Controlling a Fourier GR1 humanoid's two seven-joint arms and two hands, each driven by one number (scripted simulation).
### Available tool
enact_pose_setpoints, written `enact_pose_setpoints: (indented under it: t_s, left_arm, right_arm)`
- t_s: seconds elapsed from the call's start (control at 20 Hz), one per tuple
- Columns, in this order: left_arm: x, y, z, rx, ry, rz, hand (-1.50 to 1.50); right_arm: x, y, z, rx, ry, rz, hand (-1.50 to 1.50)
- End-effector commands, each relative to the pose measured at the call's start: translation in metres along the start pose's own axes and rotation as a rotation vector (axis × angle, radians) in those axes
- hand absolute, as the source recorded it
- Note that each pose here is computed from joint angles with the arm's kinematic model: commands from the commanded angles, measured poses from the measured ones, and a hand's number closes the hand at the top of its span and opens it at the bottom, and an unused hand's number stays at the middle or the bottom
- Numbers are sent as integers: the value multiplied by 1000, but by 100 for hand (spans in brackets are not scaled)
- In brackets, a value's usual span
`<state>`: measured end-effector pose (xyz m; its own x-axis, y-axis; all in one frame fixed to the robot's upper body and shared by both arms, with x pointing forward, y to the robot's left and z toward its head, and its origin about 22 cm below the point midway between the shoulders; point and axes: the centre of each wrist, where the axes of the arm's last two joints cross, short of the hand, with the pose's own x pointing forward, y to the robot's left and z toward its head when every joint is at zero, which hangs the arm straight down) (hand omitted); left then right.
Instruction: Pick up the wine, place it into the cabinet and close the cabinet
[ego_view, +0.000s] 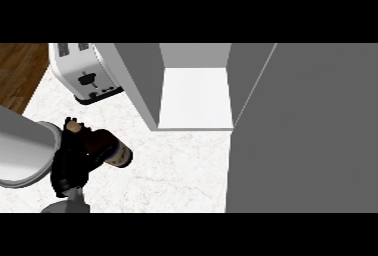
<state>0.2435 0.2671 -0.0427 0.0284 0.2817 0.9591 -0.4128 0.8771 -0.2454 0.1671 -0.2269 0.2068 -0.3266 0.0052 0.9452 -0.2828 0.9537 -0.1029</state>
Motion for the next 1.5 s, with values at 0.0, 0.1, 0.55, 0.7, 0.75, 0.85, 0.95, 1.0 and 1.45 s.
enact_pose_setpoints:
  t_s: [0.0, 0.1, 0.55, 0.7, 0.75, 0.85, 0.95, 1.0, 1.45]
  left_arm:
    - [-14, 9, -3, 4, 35, 6, -150]
    - [-12, 0, -18, 0, 19, 46, -150]
    - [-14, 10, -16, -5, 10, 80, -150]
    - [-31, 10, -13, -41, 1, 119, 150]
    - [-30, -8, -20, -79, 20, 145, 150]
    - [-25, -2, -27, -110, 10, 167, 150]
    - [-37, -6, -20, -130, -7, 117, 150]
    - [-38, -3, -26, -151, -18, 87, 150]
    - [-44, 11, -12, -271, -134, -91, 150]
  right_arm:
    - [35, 13, 33, 58, -56, -40, -150]
    - [31, 7, 30, 31, -66, -26, -150]
    - [34, 2, 30, 44, -57, -2, -150]
    - [22, 1, 21, 39, -42, -25, -150]
    - [24, 5, 33, 30, -58, -22, -150]
    - [25, 3, 33, 34, -52, -18, -150]
    - [23, 11, 38, 41, -56, -37, -150]
    - [12, 7, 29, 16, -39, -26, -150]
    - [7, 0, 24, 25, -60, -22, -150]
